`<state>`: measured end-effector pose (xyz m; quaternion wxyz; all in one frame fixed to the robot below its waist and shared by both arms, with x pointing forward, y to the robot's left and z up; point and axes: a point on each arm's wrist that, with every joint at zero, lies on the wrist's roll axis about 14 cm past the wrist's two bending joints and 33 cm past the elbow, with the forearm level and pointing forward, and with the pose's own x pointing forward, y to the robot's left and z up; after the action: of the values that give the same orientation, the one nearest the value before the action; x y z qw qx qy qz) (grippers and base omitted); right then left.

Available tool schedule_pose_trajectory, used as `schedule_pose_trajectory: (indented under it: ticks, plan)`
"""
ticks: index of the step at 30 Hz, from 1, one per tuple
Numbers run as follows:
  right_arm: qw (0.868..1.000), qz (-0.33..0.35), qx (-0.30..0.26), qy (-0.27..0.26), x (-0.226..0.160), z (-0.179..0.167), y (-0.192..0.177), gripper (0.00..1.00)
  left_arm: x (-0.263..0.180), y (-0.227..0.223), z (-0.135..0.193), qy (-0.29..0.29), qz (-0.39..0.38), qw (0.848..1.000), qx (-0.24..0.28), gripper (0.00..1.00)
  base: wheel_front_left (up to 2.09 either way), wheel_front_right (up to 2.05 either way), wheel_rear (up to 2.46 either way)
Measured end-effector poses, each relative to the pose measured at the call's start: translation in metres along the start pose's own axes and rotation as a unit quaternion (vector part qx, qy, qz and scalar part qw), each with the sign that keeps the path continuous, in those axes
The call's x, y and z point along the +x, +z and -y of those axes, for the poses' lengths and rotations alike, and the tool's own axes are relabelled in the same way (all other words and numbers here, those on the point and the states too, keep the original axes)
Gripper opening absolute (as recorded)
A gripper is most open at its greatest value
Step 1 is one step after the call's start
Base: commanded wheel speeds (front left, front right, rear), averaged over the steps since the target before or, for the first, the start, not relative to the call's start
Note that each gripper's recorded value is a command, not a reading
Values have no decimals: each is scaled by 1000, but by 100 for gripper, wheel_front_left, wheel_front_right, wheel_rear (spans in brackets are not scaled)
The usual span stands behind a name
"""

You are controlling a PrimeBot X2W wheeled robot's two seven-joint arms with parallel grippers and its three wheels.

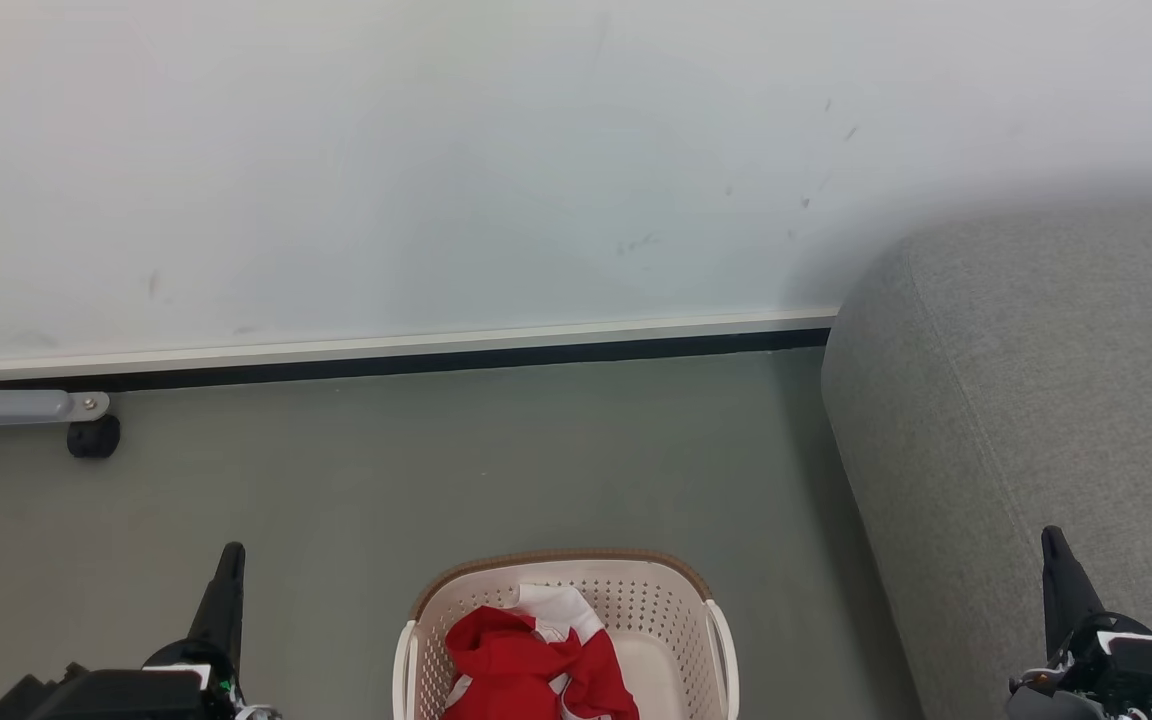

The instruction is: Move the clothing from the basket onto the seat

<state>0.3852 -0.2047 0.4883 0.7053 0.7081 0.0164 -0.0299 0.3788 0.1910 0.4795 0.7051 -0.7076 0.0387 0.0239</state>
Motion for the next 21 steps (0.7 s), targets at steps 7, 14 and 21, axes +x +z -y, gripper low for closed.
schedule_pose_trajectory:
  ticks: [7,14,21]
  plan:
    - [1000,0,0,0,0,0,0,0,0,0,0,0,0,1000,0,0,0,0,0]
    - [1000,0,0,0,0,0,0,0,0,0,0,0,0,1000,0,0,0,0,0]
    - [1000,0,0,0,0,0,0,0,0,0,0,0,0,1000,0,0,0,0,0]
